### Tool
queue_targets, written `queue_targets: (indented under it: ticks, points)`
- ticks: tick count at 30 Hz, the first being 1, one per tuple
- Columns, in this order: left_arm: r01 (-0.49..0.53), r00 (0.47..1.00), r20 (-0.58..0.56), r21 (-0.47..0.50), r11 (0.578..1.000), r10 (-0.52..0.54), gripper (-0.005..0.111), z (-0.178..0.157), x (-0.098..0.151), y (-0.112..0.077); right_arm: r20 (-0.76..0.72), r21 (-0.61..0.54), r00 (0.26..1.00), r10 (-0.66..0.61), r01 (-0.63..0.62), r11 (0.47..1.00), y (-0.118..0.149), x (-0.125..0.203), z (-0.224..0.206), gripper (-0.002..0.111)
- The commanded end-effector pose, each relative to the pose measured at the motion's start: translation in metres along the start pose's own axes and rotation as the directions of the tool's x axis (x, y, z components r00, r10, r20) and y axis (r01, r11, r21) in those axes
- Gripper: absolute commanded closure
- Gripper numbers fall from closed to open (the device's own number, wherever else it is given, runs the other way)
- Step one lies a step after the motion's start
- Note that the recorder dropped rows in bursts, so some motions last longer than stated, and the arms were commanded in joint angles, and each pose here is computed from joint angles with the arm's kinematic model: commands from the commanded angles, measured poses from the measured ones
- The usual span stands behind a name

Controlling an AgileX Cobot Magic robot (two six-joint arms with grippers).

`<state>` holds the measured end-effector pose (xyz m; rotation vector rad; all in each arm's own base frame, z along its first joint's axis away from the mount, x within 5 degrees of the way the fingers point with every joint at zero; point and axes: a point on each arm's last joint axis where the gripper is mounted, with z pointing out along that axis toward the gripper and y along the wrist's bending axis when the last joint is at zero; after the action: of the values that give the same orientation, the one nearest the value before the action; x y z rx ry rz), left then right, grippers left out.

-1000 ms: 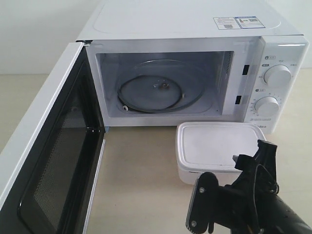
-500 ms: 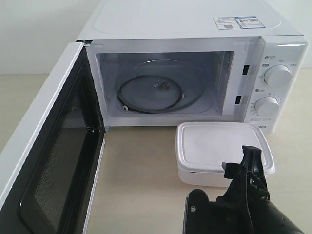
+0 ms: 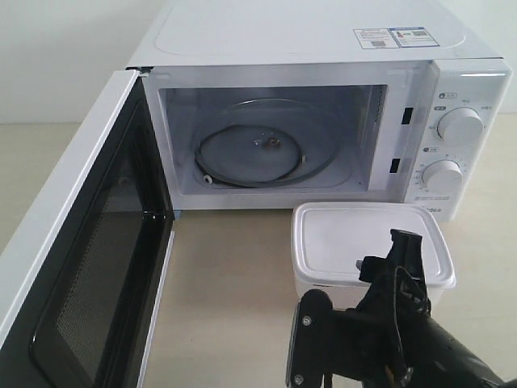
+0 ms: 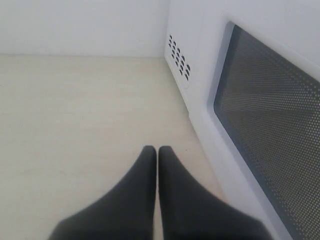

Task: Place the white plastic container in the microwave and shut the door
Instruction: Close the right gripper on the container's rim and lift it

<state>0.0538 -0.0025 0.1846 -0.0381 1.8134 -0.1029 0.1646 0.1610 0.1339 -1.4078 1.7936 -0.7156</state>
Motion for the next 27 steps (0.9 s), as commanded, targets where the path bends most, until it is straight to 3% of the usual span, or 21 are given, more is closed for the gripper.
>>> queue_targets:
  ticks: [1,10,15,19,24,27]
  points:
    - [-0.005,1.000,0.014,0.008,1.000,0.005,0.103,0.000,0.000,0.000,-0.006,0.000,1.000,0.001,-0.001,1.000,-0.002,0.001,0.001,0.046]
    - [-0.005,1.000,0.014,0.008,1.000,0.005,0.103,0.000,0.000,0.000,-0.051,0.004,0.999,0.001,0.000,1.000,-0.009,0.009,0.009,0.046]
    - [-0.005,1.000,0.014,0.008,1.000,0.005,0.103,0.000,0.000,0.000,-0.023,-0.003,0.999,-0.043,0.043,0.999,-0.012,-0.003,0.012,0.046]
    - [-0.005,1.000,0.014,0.008,1.000,0.005,0.103,0.000,0.000,0.000,-0.059,-0.030,0.989,-0.136,0.134,0.991,0.000,-0.007,0.025,0.046]
    - [-0.005,1.000,0.014,0.008,1.000,0.005,0.103,0.000,0.000,0.000,-0.086,0.006,0.989,-0.120,0.121,0.993,-0.007,-0.008,0.031,0.046]
    - [-0.005,1.000,0.014,0.008,1.000,0.005,0.103,0.000,0.000,0.000,-0.073,-0.031,0.993,-0.091,0.089,0.996,-0.009,-0.010,0.035,0.046]
